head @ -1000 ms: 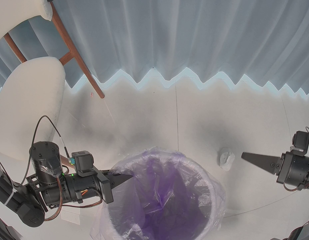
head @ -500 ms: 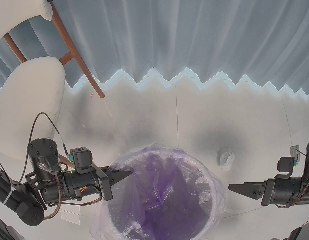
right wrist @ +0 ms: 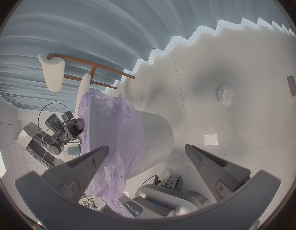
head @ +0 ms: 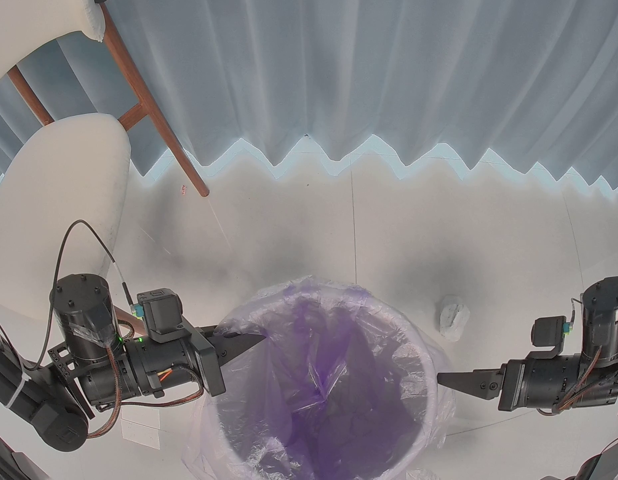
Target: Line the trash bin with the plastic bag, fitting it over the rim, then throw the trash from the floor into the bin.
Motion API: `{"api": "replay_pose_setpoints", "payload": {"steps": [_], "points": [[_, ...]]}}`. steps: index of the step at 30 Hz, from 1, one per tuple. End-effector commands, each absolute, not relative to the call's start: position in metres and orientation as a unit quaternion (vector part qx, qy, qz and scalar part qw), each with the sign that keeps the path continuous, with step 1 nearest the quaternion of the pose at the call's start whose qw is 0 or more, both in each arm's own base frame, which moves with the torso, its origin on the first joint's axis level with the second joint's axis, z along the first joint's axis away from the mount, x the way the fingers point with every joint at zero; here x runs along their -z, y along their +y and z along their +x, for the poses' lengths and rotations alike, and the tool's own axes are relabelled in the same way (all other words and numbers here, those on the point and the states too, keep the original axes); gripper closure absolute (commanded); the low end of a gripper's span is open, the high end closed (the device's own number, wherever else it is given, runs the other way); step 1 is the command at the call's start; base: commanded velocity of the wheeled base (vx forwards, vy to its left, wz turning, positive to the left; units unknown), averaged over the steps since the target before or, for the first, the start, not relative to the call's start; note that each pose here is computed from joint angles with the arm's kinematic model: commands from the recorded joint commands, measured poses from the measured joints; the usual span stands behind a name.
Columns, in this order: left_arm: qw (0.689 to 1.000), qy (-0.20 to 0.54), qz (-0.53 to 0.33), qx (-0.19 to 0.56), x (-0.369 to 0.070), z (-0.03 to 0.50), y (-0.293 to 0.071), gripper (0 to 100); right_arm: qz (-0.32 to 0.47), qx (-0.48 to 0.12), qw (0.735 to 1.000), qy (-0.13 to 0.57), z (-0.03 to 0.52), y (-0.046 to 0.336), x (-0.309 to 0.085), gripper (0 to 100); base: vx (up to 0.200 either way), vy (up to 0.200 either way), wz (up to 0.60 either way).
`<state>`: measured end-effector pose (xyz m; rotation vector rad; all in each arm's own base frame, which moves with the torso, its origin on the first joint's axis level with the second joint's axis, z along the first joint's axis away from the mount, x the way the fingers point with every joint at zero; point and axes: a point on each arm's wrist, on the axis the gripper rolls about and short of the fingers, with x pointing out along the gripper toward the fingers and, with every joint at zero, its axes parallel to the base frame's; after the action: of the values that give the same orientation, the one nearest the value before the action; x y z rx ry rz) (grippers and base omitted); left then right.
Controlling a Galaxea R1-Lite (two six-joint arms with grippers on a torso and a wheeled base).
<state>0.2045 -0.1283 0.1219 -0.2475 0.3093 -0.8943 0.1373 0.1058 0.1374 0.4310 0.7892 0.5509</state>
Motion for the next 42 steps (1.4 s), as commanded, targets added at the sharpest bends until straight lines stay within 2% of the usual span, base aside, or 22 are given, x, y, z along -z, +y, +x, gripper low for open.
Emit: {"api": "replay_pose_setpoints", "payload": {"steps": [1, 2, 3, 12, 24, 34, 35, 38, 42], "points": [[0.883, 0.146, -0.119, 0.429, -0.123, 0.205, -0.128, 100, 0.204, -0.258, 0.861, 0.387, 0.145, 0.111, -0.131, 0, 0.0, 0.0, 0.0], [0.883, 0.145, -0.119, 0.429, -0.123, 0.205, -0.129, 100, 0.204, -0.258, 0.862, 0.386, 0.146, 0.112, -0.131, 0, 0.0, 0.0, 0.0], [0.884, 0.143, -0.119, 0.429, -0.124, 0.206, -0.129, 100, 0.204, -0.258, 0.862, 0.386, 0.147, 0.113, -0.13, 100, 0.0, 0.0, 0.0], [0.885, 0.121, -0.12, 0.433, -0.134, 0.208, -0.13, 100, 0.203, -0.26, 0.863, 0.384, 0.162, 0.124, -0.12, 100, 0.0, 0.0, 0.0], [0.887, 0.068, -0.124, 0.44, -0.151, 0.213, -0.133, 100, 0.2, -0.23, 0.862, 0.406, 0.179, 0.127, -0.1, 100, 0.0, 0.0, 0.0], [0.886, 0.063, -0.124, 0.442, -0.154, 0.209, -0.131, 100, 0.216, -0.221, 0.872, 0.38, 0.187, 0.122, -0.103, 100, 0.0, 0.0, 0.0], [0.886, 0.064, -0.124, 0.442, -0.154, 0.209, -0.131, 100, 0.218, -0.223, 0.873, 0.374, 0.187, 0.121, -0.104, 0, 0.0, 0.0, 0.0], [0.886, 0.065, -0.125, 0.441, -0.154, 0.209, -0.131, 100, 0.223, -0.224, 0.876, 0.365, 0.187, 0.12, -0.106, 0, 0.0, 0.0, 0.0], [0.894, 0.069, -0.128, 0.425, -0.152, 0.211, -0.13, 100, 0.253, -0.194, 0.884, 0.343, 0.188, 0.111, -0.111, 0, 0.0, 0.0, 0.0]]}}
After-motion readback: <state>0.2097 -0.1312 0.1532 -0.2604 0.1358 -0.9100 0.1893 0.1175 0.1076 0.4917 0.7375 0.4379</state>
